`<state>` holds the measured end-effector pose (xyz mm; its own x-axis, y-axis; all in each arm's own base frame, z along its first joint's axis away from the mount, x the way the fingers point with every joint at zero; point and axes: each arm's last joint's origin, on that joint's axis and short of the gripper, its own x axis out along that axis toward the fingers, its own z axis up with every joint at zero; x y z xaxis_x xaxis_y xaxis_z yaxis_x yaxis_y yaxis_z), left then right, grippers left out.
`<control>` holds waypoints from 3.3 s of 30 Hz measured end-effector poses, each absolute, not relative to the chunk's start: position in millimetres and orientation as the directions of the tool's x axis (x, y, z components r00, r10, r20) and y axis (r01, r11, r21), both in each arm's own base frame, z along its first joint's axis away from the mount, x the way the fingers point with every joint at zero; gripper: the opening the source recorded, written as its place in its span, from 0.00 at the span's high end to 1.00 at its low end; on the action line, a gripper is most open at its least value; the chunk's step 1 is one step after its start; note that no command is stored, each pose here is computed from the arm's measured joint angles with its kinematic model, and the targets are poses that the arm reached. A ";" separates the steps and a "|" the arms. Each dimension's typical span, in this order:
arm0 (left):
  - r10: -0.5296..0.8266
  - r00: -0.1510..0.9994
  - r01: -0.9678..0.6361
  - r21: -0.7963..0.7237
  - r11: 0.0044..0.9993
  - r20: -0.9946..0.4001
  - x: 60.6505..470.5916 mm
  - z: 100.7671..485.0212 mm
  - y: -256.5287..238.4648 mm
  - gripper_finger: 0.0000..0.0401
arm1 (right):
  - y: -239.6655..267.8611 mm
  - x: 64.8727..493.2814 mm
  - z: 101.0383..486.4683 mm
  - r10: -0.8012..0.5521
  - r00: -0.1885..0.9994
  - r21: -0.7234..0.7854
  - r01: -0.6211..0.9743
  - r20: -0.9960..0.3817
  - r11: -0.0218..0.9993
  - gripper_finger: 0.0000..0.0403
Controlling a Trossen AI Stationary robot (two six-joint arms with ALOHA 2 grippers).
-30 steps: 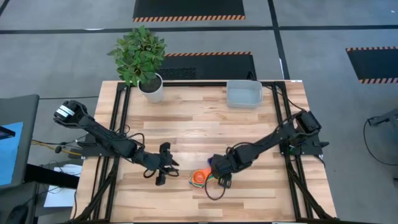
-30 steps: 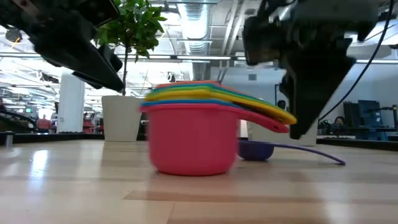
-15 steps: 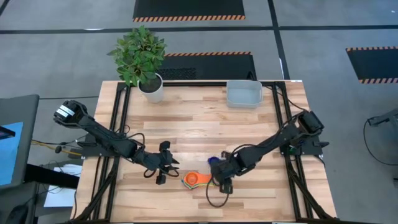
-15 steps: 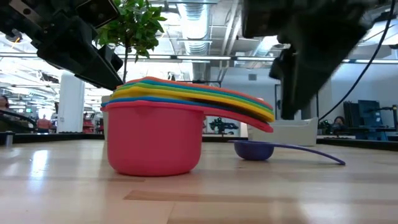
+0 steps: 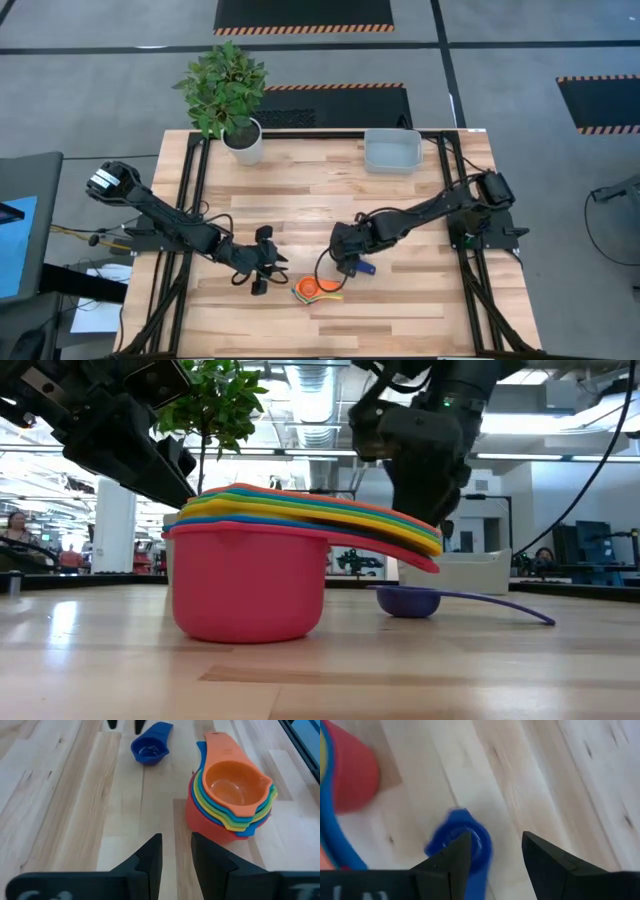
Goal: Nest measuring cups in basket
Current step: Stack the dark blue measuring cup on top of the orange measuring cup
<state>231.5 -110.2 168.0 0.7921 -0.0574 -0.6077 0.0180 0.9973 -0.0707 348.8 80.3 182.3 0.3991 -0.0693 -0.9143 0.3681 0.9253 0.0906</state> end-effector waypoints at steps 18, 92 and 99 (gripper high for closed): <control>0.089 0.807 -0.045 0.089 0.995 -0.584 231.2 167.8 -105.6 0.77 | 83.9 339.0 161.9 -0.110 0.407 0.077 0.415 -0.907 0.907 0.50; 0.212 0.802 -0.146 0.161 0.976 -0.558 230.6 167.4 -100.5 0.77 | 121.5 400.3 248.2 0.158 0.696 0.171 -0.052 -0.701 0.984 0.97; 0.213 0.799 -0.145 0.164 0.976 -0.562 230.2 167.0 -100.4 0.77 | 123.1 413.2 227.9 0.183 0.673 0.184 -0.071 -0.717 0.980 0.95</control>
<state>230.2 -100.4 167.0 0.7989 0.2132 -0.5624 -0.1450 0.9758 0.1640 413.2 123.1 227.9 0.6729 0.1830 -0.7167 -0.0709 0.9804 0.1837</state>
